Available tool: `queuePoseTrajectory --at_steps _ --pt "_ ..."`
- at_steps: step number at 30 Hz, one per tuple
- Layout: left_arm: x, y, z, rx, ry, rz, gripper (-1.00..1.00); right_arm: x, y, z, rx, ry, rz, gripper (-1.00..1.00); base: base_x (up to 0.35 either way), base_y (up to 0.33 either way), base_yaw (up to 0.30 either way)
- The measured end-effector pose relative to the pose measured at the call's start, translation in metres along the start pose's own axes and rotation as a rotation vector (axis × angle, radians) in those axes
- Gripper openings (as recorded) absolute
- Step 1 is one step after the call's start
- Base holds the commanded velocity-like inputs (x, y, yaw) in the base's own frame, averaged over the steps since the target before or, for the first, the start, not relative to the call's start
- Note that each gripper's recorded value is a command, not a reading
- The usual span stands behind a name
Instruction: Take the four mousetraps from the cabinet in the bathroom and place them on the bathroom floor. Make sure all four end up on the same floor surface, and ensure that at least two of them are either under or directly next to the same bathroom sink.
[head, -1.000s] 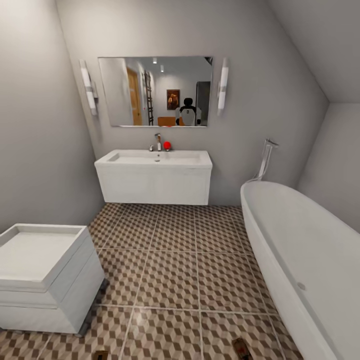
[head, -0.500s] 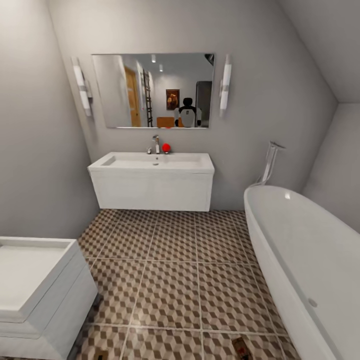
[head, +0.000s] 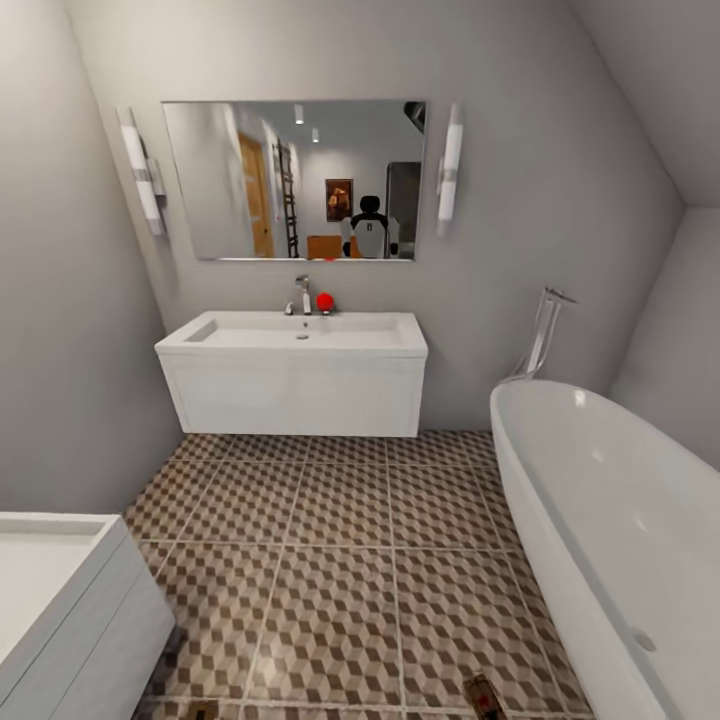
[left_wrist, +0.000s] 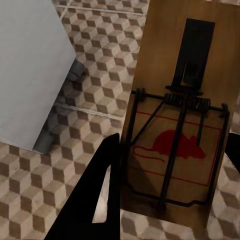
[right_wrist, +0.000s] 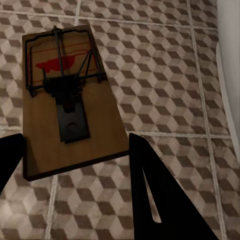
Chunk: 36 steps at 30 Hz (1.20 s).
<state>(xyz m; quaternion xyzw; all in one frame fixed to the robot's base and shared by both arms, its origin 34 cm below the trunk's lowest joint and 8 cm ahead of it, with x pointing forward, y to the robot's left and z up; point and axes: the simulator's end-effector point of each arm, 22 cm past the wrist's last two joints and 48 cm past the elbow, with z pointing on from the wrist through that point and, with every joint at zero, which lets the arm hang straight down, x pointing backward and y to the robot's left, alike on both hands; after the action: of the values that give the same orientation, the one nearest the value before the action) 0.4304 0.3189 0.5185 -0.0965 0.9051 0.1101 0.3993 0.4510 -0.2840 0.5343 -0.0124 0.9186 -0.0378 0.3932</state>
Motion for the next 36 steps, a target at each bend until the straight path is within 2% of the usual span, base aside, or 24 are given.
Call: queuePoseTrajectory --at_steps 4,10,18,22,32,36 --pt "0.0 0.0 0.0 0.0 0.0 0.0 -1.0 0.0 -0.001 0.0 0.001 -0.001 -0.001 -1.0 0.23 0.0 0.0" --pt "0.022 -0.006 -0.01 0.01 0.05 -0.019 -1.0 0.032 0.005 -0.013 -0.015 0.054 -0.015 -1.0 0.0 0.0 0.0" --pt "0.05 -0.019 -0.025 0.028 0.114 -0.042 -1.0 0.063 0.034 -0.028 -0.045 0.112 0.01 -1.0 0.0 0.0 0.0" --pt "0.061 -0.022 -0.032 0.032 0.142 -0.055 -1.0 0.064 0.041 -0.029 -0.052 0.116 0.018 -1.0 0.0 0.0 0.0" --pt "0.057 -0.039 -0.029 0.052 0.162 -0.089 -1.0 0.064 0.044 -0.029 -0.055 0.116 0.019 -1.0 0.0 0.0 0.0" --pt "0.055 -0.045 -0.027 0.062 0.167 -0.099 -1.0 0.057 0.044 -0.027 -0.055 0.096 0.019 -1.0 0.0 0.0 0.0"
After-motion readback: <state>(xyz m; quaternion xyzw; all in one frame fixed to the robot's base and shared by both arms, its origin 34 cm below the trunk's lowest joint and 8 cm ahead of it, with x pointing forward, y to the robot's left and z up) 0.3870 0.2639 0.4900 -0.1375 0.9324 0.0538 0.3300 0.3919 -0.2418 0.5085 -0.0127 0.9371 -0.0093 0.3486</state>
